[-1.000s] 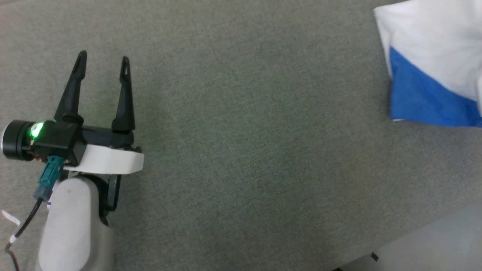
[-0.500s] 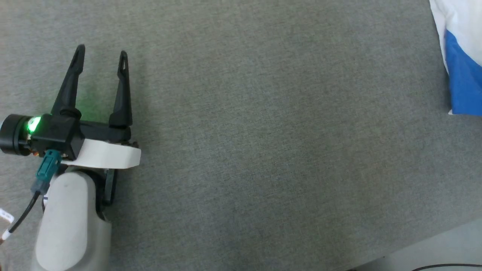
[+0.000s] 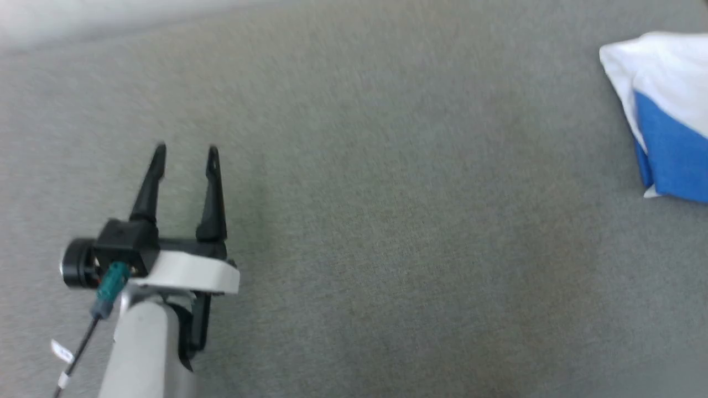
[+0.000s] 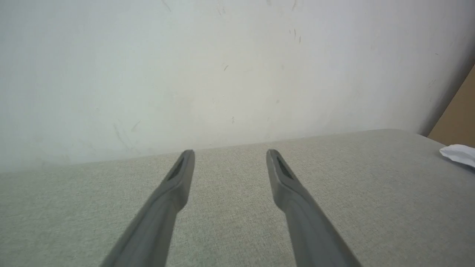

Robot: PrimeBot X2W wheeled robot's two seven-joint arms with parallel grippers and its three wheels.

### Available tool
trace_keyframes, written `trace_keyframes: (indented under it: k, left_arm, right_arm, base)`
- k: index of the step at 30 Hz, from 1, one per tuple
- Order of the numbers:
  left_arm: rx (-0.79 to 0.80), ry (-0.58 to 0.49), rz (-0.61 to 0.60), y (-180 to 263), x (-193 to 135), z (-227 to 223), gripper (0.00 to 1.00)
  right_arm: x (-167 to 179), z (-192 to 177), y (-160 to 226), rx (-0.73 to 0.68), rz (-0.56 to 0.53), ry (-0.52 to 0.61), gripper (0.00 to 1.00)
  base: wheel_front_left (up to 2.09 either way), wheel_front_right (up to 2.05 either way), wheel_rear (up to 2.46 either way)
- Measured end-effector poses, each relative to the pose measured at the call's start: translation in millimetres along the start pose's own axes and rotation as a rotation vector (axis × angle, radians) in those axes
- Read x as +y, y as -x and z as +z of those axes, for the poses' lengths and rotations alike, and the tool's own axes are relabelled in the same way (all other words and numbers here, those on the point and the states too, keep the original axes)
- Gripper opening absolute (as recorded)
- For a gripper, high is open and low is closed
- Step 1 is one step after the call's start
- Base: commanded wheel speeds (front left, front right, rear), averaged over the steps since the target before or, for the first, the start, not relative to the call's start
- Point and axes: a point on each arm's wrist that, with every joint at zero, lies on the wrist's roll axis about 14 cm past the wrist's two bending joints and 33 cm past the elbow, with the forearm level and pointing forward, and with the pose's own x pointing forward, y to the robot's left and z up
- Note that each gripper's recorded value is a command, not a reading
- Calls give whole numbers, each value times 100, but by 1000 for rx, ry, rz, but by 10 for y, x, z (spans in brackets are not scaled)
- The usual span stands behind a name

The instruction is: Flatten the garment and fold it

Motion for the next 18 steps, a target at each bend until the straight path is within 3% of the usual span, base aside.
trace_keyframes:
  k: [8, 18]
  left_arm:
    - [-27, -3, 63, 407, 75, 339, 100]
    - [-55, -35, 168, 916, 305, 607, 100]
  right_arm:
    - [397, 630, 475, -257, 101, -292, 100]
    - [1136, 1005, 1158, -378, 311, -499, 100]
  base:
    - [0, 0, 0]
    - [0, 0, 0]
